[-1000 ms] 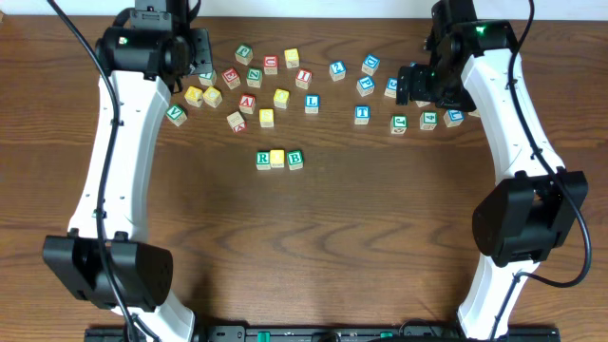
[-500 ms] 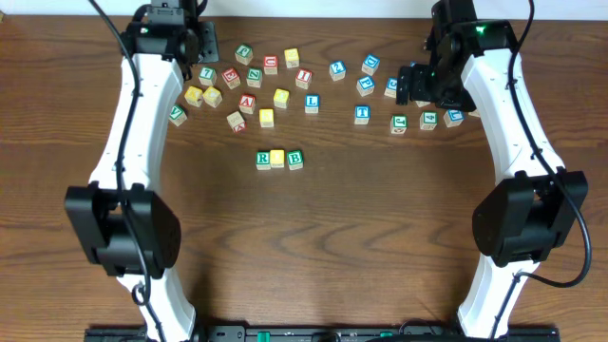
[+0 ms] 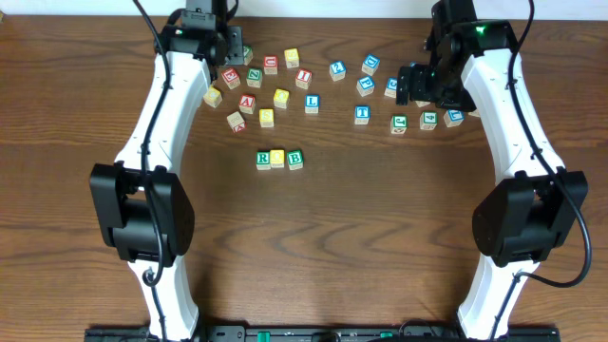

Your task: Spell out ROBOT

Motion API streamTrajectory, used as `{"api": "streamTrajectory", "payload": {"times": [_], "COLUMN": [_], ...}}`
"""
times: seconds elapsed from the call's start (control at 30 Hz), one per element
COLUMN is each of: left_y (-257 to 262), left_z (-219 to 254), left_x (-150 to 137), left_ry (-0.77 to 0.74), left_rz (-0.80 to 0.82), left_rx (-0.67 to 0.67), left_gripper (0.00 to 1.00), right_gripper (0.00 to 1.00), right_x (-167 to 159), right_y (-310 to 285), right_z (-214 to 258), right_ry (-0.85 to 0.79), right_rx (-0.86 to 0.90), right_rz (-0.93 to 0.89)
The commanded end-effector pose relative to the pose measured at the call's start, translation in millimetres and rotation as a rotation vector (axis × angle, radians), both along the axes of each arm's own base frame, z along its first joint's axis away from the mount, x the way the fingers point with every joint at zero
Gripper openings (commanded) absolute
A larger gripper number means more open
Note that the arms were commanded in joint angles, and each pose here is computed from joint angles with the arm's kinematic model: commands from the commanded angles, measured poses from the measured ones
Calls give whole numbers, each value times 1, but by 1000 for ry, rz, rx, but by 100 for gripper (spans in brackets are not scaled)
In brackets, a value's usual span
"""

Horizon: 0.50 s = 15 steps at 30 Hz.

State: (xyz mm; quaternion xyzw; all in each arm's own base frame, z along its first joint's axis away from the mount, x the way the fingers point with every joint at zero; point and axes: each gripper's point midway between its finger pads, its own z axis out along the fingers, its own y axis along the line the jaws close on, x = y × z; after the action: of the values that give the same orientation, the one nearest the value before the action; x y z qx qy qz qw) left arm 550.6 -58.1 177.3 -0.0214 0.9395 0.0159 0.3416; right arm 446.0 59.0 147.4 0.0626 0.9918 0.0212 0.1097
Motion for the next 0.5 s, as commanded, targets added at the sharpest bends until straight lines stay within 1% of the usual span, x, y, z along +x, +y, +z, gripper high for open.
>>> {"api": "streamTrajectory", "payload": {"times": [0.0,0.47], "left_y": [-1,-10], "left_z": [-12,-18], "left_x": [-1,-10], "left_ry": [30,70], "left_rz": [-8,-12], "left_rx": [11,6], "left_gripper": [41,41], "right_gripper": [99,99], "right_x": [0,0], "right_y": [0,1], "right_z": [7,7], "right_ry": [-19,-19], "right_rx": [-14,-14], "right_rz": [7,8]}}
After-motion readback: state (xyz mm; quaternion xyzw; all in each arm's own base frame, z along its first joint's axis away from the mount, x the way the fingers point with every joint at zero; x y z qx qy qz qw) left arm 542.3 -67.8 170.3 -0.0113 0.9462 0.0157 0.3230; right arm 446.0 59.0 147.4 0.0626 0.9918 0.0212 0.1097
